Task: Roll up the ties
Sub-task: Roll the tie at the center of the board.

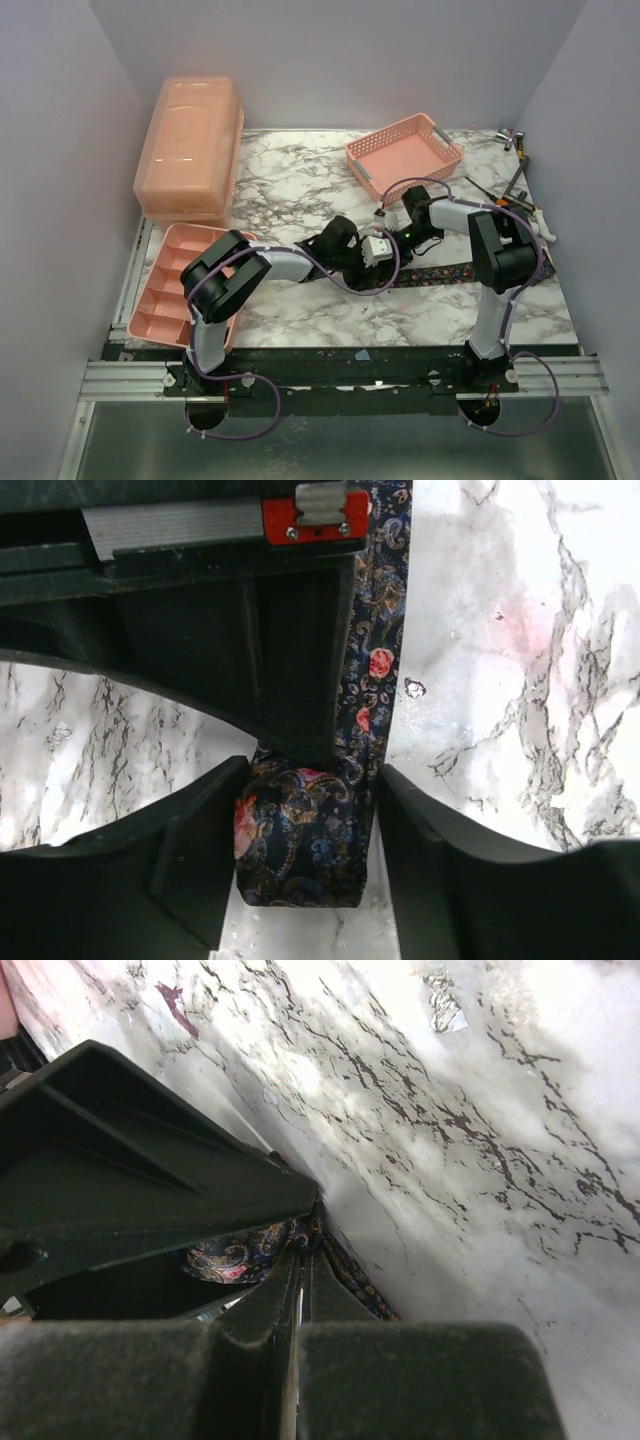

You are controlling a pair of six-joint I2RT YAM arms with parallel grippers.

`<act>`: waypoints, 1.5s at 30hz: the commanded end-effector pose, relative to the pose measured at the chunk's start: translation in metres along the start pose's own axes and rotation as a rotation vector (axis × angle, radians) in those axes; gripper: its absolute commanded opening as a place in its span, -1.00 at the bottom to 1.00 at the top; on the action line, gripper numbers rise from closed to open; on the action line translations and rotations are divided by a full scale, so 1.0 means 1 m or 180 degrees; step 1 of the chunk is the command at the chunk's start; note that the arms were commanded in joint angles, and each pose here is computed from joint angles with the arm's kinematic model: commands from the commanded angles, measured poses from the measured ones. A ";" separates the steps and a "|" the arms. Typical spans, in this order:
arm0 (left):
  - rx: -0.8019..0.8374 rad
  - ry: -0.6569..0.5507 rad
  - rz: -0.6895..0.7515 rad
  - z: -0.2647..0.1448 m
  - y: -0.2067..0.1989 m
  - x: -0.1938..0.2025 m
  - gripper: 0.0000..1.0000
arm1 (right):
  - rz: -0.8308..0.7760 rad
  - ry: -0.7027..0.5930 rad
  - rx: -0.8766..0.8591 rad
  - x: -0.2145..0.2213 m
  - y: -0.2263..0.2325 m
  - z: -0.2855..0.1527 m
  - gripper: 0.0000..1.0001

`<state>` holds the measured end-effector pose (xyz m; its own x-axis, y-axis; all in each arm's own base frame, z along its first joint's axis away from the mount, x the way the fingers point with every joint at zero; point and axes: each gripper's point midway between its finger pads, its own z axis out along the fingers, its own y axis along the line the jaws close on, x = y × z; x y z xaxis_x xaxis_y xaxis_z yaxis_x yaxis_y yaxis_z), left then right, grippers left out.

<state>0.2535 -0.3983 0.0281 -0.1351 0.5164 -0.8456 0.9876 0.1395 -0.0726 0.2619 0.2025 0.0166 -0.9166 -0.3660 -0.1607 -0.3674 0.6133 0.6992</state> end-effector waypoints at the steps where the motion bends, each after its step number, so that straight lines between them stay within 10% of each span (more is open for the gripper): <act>1: -0.0048 0.0015 -0.0167 -0.024 -0.004 0.011 0.27 | -0.0176 -0.0003 0.0265 0.004 -0.015 0.001 -0.99; 15: -0.0066 -0.0277 -0.0006 -0.030 0.004 0.018 0.47 | -0.0272 0.0023 0.0344 0.010 -0.020 0.001 -0.99; 27: 0.0161 -0.0362 0.0217 -0.024 -0.012 0.000 -0.11 | -0.0388 -0.0180 0.0188 -0.006 0.005 -0.014 -0.99; 45: 0.0100 -0.0274 0.0352 -0.029 -0.012 0.014 -0.05 | -0.0190 0.0037 0.0407 0.012 -0.019 -0.004 -0.99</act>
<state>0.2451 -0.3692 0.0260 -0.0485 0.4656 -0.8837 0.9956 0.0931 -0.0056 0.2509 0.1907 0.0339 -0.8921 -0.3994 -0.2114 -0.4341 0.6271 0.6468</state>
